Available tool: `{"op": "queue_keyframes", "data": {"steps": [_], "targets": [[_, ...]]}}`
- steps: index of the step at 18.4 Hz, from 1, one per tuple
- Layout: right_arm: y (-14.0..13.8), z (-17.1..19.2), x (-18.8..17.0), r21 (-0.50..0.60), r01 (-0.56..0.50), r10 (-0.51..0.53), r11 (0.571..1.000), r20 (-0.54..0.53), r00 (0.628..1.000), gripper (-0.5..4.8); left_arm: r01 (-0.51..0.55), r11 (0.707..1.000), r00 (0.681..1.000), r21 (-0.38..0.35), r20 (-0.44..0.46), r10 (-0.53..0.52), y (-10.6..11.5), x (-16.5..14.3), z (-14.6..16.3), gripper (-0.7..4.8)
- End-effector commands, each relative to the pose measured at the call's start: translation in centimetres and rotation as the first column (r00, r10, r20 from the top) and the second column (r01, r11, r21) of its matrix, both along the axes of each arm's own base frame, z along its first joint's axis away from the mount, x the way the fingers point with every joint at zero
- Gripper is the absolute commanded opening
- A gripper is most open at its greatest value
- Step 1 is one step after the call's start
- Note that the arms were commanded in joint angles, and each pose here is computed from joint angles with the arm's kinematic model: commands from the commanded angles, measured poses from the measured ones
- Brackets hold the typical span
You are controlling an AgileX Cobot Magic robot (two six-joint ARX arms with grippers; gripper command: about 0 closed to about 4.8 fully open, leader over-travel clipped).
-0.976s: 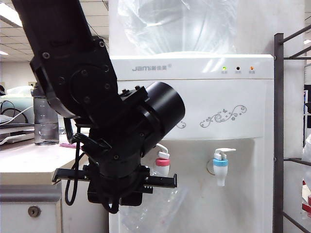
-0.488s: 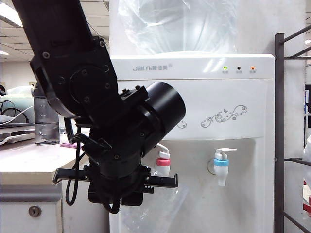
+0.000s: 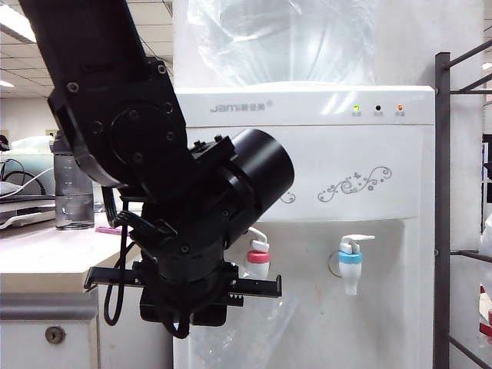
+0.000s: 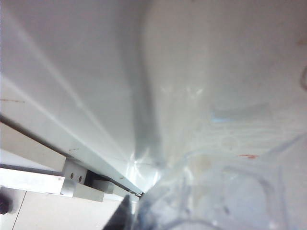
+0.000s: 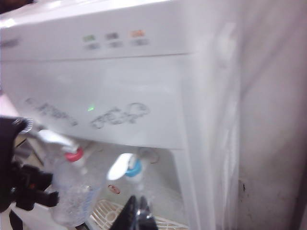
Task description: Pick up the plastic mug from the left desk, go to the hot water outlet of the water dispenser, press the vertical switch to get some water, then put the mug back on the desk.
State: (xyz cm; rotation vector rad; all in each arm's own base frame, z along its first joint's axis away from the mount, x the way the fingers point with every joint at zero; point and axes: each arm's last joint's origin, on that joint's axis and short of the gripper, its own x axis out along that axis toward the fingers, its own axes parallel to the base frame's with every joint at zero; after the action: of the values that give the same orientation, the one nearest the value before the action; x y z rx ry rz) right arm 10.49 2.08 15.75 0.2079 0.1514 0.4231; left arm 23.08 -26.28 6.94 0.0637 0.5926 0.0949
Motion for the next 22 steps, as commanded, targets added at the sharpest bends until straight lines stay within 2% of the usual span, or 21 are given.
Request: {"op": "queue_keyframes", "data": {"steps": [1, 4, 13, 16, 20, 22], "targets": [[0.5, 0.5, 0.0, -0.015, 0.009, -0.009, 1.000, 0.057, 0.998, -0.03, 0.004, 0.975, 0.983, -0.221, 0.181, 0.037, -1.9, 1.3, 3.2, -0.05], [0.8, 0.2, -0.1, -0.020, -0.020, 0.020, 1.000, 0.026, 0.999, 0.00, 0.004, 0.975, 0.983, -0.221, 0.181, 0.037, -1.9, 1.3, 3.2, -0.05], [0.8, 0.2, -0.1, -0.021, -0.014, 0.015, 1.000, 0.027, 1.000, -0.01, 0.019, 0.972, 0.985, -0.236, 0.173, 0.023, -2.0, 1.3, 3.2, -0.05], [0.8, 0.2, -0.1, -0.020, -0.014, 0.015, 1.000, 0.027, 1.000, -0.01, 0.043, 0.970, 0.997, -0.238, 0.072, -0.027, -1.8, 0.8, 2.5, -0.05], [0.8, 0.2, -0.1, -0.020, -0.014, 0.015, 1.000, 0.027, 1.000, -0.01, 0.038, 0.995, 0.998, -0.094, -0.056, -0.043, -1.0, -0.1, 1.3, -0.05], [0.8, 0.2, -0.1, -0.021, -0.014, 0.015, 1.000, 0.027, 1.000, -0.01, 0.056, 0.997, 0.990, -0.061, -0.123, -0.063, -0.7, -0.6, 1.4, -0.05]]}}
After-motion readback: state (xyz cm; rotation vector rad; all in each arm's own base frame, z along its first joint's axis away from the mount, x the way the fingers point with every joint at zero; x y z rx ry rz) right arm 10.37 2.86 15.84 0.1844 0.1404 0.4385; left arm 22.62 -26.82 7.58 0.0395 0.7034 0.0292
